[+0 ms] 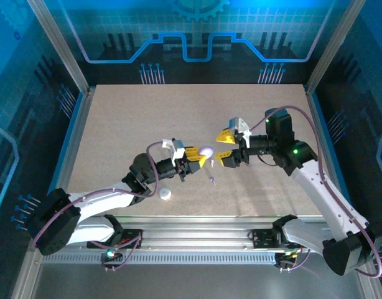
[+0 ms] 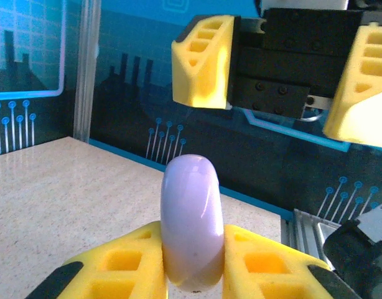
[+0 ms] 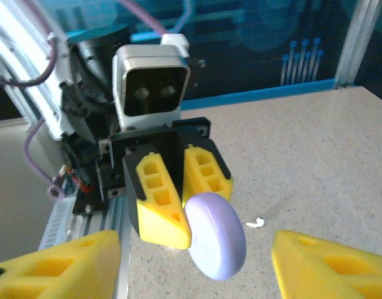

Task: Insert the wireless bluetooth earbuds into the charging case

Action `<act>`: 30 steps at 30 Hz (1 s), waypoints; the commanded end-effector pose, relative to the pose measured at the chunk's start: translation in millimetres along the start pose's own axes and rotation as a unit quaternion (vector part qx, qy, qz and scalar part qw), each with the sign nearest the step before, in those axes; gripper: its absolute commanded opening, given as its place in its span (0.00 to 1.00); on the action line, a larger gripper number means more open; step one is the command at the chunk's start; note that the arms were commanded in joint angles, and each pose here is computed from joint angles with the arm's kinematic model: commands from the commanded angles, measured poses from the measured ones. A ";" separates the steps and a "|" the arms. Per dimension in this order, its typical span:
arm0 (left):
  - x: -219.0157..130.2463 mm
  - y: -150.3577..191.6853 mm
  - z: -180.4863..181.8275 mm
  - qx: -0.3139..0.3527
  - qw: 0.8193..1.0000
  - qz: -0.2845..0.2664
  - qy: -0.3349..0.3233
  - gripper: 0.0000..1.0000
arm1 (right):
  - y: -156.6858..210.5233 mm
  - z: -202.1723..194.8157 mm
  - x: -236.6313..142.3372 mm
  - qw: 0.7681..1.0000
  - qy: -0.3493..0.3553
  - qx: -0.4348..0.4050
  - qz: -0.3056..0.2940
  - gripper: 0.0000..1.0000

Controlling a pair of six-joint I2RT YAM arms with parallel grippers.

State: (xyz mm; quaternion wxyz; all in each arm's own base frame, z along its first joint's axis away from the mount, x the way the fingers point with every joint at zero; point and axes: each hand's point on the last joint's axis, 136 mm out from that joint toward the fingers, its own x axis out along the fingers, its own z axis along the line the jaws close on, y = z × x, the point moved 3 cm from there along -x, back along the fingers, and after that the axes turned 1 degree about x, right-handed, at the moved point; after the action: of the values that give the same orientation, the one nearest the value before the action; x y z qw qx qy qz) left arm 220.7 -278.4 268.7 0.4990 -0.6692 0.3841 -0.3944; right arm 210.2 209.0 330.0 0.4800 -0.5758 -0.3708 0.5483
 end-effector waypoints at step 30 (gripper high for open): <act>3.9 -25.1 -16.0 0.020 0.997 -0.046 0.054 0.24 | 10.8 -2.8 24.3 0.988 -0.151 0.019 0.036 0.46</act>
State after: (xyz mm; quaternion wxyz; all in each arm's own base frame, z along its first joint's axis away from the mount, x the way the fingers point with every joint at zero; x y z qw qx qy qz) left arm 213.4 -281.1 279.4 0.4871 -0.6564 0.3823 -0.4309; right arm 221.3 225.7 304.3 0.4162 -0.5055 -0.3915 0.6465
